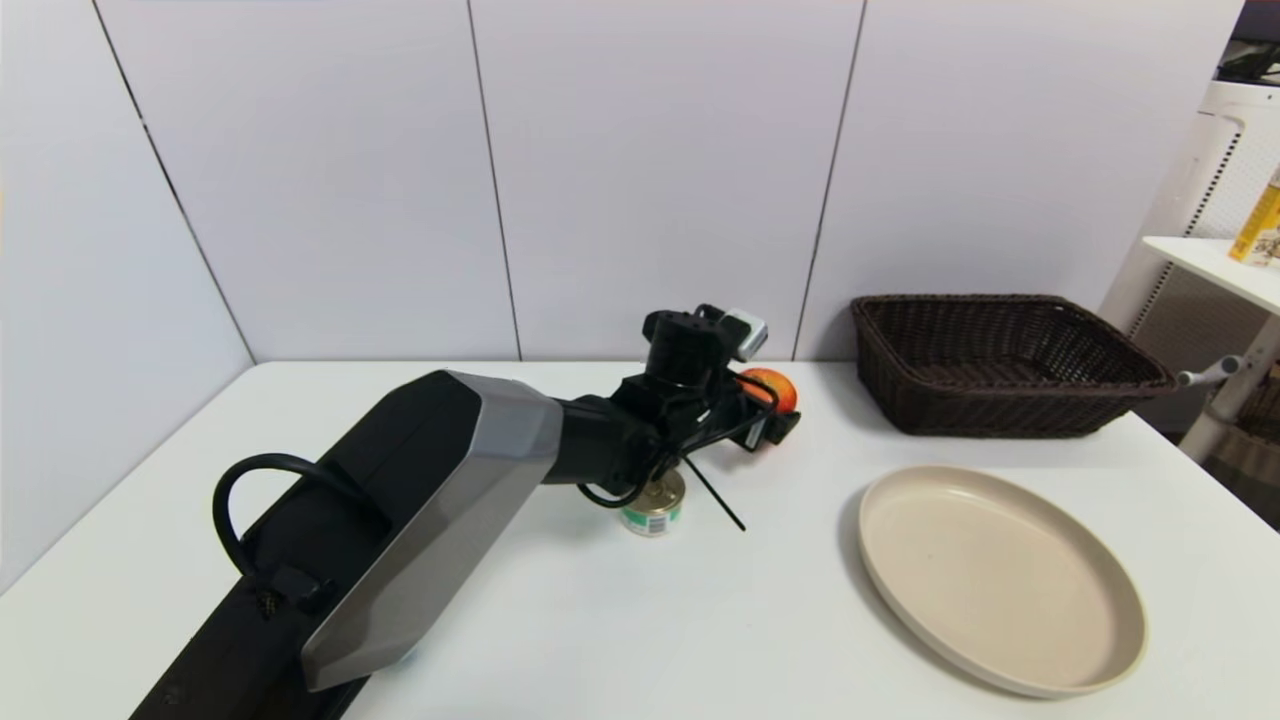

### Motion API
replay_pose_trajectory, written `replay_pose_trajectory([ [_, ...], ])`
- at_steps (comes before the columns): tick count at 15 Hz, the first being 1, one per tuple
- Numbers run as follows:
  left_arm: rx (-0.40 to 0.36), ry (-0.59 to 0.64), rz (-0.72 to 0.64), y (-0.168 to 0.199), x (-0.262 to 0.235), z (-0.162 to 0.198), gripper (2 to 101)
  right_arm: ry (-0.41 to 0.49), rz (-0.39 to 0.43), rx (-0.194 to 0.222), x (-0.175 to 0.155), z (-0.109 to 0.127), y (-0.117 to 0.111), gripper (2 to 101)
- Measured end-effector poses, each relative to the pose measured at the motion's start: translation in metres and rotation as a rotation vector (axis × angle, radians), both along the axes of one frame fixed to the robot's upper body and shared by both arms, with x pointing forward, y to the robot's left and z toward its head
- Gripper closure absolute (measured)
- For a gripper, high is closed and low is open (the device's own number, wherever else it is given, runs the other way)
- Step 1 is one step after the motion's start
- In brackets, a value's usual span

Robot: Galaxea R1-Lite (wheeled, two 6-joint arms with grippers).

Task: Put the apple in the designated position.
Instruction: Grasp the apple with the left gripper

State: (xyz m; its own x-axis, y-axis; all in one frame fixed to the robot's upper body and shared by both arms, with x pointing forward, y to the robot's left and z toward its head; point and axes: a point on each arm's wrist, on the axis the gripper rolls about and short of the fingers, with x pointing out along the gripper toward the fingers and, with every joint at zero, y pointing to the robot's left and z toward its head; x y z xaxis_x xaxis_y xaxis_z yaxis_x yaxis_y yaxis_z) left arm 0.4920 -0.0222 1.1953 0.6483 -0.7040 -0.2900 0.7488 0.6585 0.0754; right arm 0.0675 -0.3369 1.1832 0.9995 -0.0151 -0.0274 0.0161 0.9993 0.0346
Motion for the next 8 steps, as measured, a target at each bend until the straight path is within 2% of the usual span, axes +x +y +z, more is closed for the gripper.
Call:
replay_pose_trajectory([
  [5, 0.008, 0.010, 0.000, -0.0001, 0.0021, -0.0078, 6.8, 0.000, 0.000, 0.000, 0.0000, 0.0000, 0.0000, 5.0],
  [7, 0.012, 0.012, 0.001, 0.0008, 0.0033, -0.0100, 26.1, 0.000, 0.000, 0.000, 0.0000, 0.0000, 0.0000, 5.0],
  [8, 0.013, 0.012, 0.002, 0.0014, 0.0041, -0.0109, 29.1, 0.000, 0.000, 0.000, 0.0000, 0.0000, 0.0000, 5.0],
])
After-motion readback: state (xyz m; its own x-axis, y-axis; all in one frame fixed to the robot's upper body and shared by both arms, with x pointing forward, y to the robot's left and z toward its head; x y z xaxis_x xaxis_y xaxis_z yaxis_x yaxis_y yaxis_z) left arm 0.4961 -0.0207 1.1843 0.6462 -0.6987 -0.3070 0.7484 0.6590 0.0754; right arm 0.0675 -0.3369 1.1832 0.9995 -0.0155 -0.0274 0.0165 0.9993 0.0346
